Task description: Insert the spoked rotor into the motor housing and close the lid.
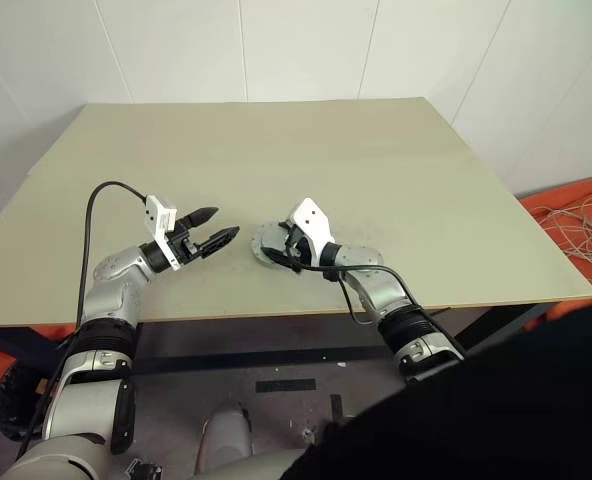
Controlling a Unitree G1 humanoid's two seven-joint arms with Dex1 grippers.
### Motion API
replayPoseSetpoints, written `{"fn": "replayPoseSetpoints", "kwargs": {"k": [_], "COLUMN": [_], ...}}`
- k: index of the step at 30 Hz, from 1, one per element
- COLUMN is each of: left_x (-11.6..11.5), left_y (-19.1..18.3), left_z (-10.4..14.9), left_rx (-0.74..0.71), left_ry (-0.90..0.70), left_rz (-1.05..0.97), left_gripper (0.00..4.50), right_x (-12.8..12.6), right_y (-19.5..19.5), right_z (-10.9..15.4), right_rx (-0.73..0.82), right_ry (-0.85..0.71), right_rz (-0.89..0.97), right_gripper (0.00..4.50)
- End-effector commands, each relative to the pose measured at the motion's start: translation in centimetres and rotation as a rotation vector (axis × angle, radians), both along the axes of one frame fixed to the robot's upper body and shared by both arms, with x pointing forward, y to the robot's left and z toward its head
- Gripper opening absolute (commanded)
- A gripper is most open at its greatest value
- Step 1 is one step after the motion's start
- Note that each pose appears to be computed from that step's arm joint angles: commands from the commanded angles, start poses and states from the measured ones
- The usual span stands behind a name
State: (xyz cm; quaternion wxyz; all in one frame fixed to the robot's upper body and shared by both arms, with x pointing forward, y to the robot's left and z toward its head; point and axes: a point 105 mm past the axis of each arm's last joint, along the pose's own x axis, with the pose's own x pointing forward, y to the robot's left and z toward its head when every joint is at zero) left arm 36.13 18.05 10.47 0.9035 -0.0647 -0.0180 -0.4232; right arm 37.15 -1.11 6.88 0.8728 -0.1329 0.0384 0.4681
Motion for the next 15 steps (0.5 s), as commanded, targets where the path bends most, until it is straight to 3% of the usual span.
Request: {"fn": "replayPoseSetpoints", "kwargs": {"k": [1,15], "left_x": [0.0,-0.3], "left_y": [-0.1,0.0], "left_z": [1.3,1.1], "left_rx": [0.001,-0.003], "left_ry": [-0.056,-0.052], "left_rz": [-0.004,0.011], "left_gripper": [4.5,4.5], "right_x": [0.6,1.2], "right_y": [-0.9,-1.5], "right_z": [-1.2,-2.2], "right_rx": [-0.069,-0.171], "right_ry": [0.027,0.061], "right_rz": [-0.058,-0.081], "right_gripper": [3.11,3.11]}}
